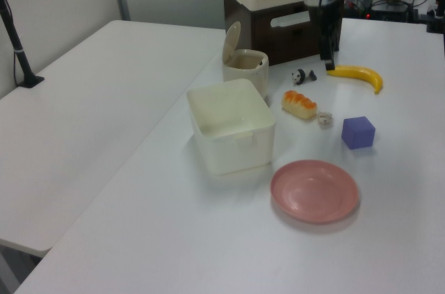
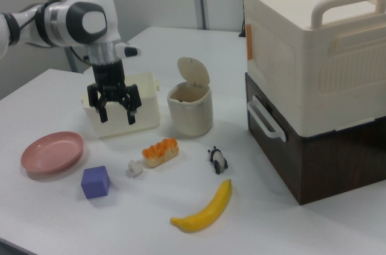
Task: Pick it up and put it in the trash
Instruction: 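Move the open gripper over the small white object beside the sushi, then lower the gripper down onto the small white object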
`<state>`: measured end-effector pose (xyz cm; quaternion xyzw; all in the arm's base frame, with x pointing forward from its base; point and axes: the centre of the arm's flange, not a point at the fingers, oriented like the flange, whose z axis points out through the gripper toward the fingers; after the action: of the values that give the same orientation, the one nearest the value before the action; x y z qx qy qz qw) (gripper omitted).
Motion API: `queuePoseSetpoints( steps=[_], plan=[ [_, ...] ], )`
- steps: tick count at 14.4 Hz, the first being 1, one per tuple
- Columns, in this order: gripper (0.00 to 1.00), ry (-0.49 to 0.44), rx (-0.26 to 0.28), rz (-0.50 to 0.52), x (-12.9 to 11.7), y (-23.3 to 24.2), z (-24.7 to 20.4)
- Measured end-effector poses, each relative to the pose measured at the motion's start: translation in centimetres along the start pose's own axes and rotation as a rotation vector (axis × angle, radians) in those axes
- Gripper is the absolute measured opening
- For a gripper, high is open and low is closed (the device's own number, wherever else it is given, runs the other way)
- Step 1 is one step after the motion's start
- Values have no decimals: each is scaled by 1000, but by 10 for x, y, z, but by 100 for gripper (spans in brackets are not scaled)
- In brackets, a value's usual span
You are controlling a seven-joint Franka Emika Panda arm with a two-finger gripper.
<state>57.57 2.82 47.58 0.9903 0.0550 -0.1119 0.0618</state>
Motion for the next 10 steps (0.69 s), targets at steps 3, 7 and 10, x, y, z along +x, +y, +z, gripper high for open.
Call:
queuePoseSetpoints(
  steps=[3, 7, 10],
  plan=[
    [99, -19, -24, -28, 1, -9, 37],
    [98, 6, -46, -52, 4, -14, 76],
    [96, 67, -45, -58, 11, -17, 81]
  ],
)
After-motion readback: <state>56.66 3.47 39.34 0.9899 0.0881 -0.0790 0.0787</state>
